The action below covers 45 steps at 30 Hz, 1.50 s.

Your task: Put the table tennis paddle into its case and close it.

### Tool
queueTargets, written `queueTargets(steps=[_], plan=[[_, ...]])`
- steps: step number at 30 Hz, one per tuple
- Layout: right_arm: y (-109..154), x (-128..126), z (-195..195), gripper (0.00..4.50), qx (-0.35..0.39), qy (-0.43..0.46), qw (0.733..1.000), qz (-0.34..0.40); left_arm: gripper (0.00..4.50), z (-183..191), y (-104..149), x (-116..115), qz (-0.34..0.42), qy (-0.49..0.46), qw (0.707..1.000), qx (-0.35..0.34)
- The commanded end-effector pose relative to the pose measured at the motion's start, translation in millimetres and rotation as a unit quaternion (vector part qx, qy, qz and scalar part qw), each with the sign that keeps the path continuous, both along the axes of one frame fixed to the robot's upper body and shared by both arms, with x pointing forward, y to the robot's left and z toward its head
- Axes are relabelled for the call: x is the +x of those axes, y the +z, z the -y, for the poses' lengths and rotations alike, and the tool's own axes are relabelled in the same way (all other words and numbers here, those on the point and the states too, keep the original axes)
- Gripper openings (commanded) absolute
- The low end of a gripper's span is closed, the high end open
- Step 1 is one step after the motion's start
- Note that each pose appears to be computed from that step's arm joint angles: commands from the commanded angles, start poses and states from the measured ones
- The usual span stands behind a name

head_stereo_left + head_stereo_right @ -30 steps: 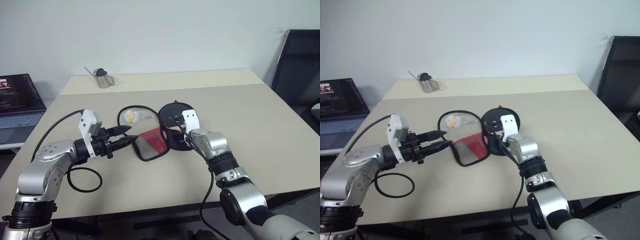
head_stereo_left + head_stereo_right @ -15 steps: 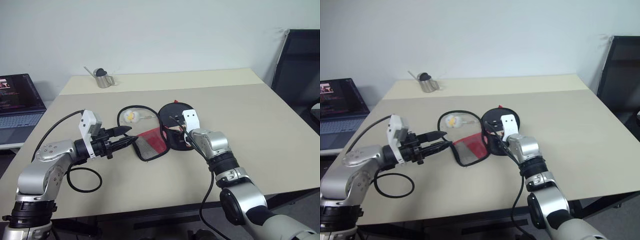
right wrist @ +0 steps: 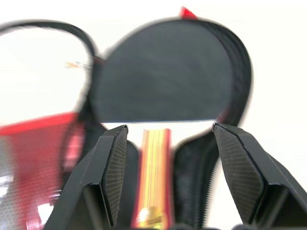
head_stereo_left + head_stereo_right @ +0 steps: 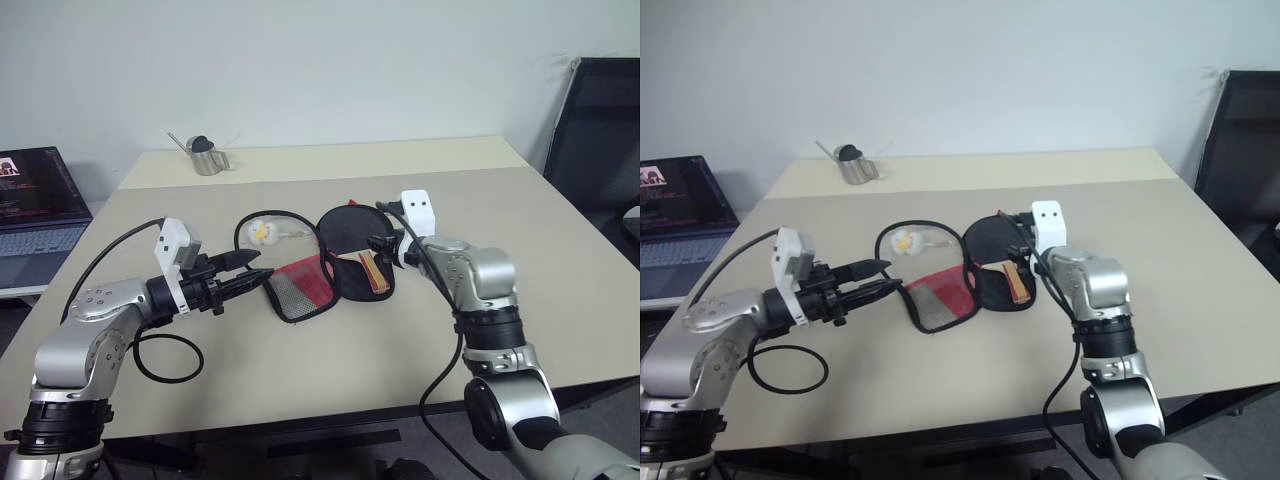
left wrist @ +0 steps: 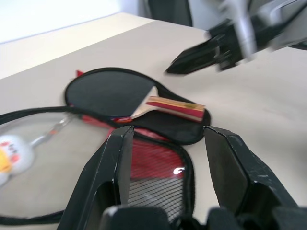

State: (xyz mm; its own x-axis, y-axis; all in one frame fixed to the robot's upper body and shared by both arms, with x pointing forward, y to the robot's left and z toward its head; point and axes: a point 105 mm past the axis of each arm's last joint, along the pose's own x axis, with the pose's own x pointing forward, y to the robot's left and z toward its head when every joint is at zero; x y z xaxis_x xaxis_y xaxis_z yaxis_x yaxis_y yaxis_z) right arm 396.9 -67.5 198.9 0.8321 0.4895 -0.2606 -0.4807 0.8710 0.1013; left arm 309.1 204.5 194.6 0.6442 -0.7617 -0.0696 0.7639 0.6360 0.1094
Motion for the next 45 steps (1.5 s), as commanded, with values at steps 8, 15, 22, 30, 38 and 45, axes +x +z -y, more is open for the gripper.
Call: queueTargets(steps=[8,15,22,30,38,45], plan=[[30,-42,24,3.06,-0.014,0.161,0.975,0.151,2.5,-49,-2,-1,0.02,0.132,0.991,-0.001],[24,-50,31,3.06,-0.01,0.226,0.964,0.137,2.5,-58,-5,-5,0.024,0.161,0.987,0.001],[18,-45,32,3.06,-0.03,0.238,0.96,0.145,2.5,-60,-11,-5,0.022,0.181,0.983,-0.002],[14,-36,38,3.06,-0.033,0.21,0.966,0.147,2.5,-57,-7,-2,0.025,0.178,0.984,-0.001],[12,-30,46,3.06,-0.045,0.182,0.971,0.148,2.5,-51,-6,4,0.027,0.167,0.986,-0.002],[10,-28,53,3.06,-0.05,0.17,0.974,0.142,2.5,-50,-5,13,0.029,0.161,0.986,0.005]])
